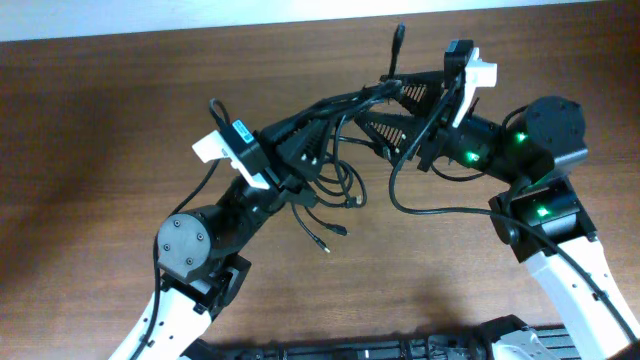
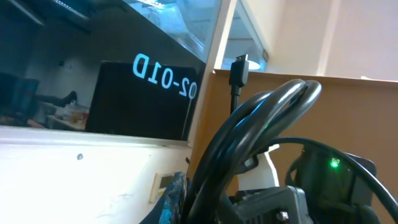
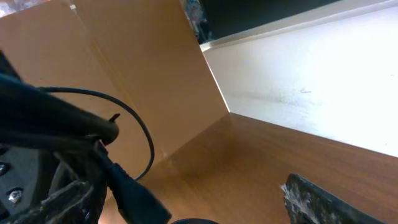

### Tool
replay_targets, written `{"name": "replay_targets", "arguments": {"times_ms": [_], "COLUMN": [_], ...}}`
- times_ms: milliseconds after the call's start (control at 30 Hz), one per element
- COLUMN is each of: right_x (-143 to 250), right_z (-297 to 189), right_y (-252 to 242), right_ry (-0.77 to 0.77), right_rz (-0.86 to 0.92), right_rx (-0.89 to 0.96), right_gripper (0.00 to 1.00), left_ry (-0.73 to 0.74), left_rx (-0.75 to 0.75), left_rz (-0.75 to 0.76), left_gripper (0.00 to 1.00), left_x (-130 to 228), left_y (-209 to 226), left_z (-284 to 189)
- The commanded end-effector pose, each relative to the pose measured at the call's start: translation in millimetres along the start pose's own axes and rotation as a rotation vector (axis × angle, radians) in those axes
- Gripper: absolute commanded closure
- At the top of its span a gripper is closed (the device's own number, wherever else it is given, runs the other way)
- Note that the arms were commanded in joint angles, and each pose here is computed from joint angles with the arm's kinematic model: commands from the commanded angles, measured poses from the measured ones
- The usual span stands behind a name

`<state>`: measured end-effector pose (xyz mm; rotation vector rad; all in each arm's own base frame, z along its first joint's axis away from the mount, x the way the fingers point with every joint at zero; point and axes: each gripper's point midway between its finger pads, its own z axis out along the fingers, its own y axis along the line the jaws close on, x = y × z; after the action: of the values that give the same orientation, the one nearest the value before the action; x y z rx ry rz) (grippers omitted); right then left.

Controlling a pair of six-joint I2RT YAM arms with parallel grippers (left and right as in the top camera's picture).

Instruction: Untangle cables

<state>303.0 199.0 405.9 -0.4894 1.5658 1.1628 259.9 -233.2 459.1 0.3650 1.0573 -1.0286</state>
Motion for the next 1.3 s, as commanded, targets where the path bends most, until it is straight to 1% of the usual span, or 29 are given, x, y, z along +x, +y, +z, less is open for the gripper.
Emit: {"name": "replay_targets", "arguments": {"times_ms": [0, 67, 167, 333, 400, 467, 533, 600, 767, 933, 1167, 1267], "right_x": [0, 1, 3, 2, 0, -4, -5, -6, -6, -6, -7, -10], "right_z": [0, 0, 0, 0, 0, 0, 0, 0, 0, 0, 0, -1], "right_y": [-2, 0, 4, 8, 9, 8, 7, 6, 5, -11, -12, -18], "right_ry": [-0.002, 0.002, 0.017, 0.015, 0.007, -0.01, -0.015, -0.018, -0.022, -0.035, -0.036, -0.054], "right_rz": [-0.01, -0.01, -0.01, -0.022, -0.031, -0.042, -0.042, -0.043, -0.046, -0.045, -0.052, -0.052], "right_rx": [0.003, -0.004, -0.032, -0.052, -0.054, -0.044, -0.036, -0.032, -0.024, 0.057, 0.063, 0.098], "right_gripper": [0.1, 0.11, 0.1, 0.1, 0.1, 0.1, 0.1, 0.1, 0.1, 0.1, 0.1, 0.1], "left_ry": [-0.009, -0.015, -0.05, -0.045, -0.022, -0.009, -0.007, -0.009, -0.016, -0.018, -0.04, -0.015], "left_rx": [0.061, 0.048, -0.044, -0.047, -0.053, -0.006, 0.0, 0.038, 0.04, 0.042, 0.05, 0.133], "left_rz": [0.007, 0.049, 0.048, 0.047, 0.042, 0.043, 0.042, 0.046, 0.048, 0.038, 0.044, 0.049], "left_gripper": [1.0, 1.0, 1.0, 1.0, 1.0, 1.0, 1.0, 1.0, 1.0, 1.0, 1.0, 1.0], "left_x": [-11, -12, -19, -17, -12, -9, -9, -10, -12, -13, -18, -14], "left_y": [-16, -14, 1, 2, 4, -4, -5, -12, -13, -13, -16, -30], "left_z": [0, 0, 0, 0, 0, 0, 0, 0, 0, 0, 0, -1]}}
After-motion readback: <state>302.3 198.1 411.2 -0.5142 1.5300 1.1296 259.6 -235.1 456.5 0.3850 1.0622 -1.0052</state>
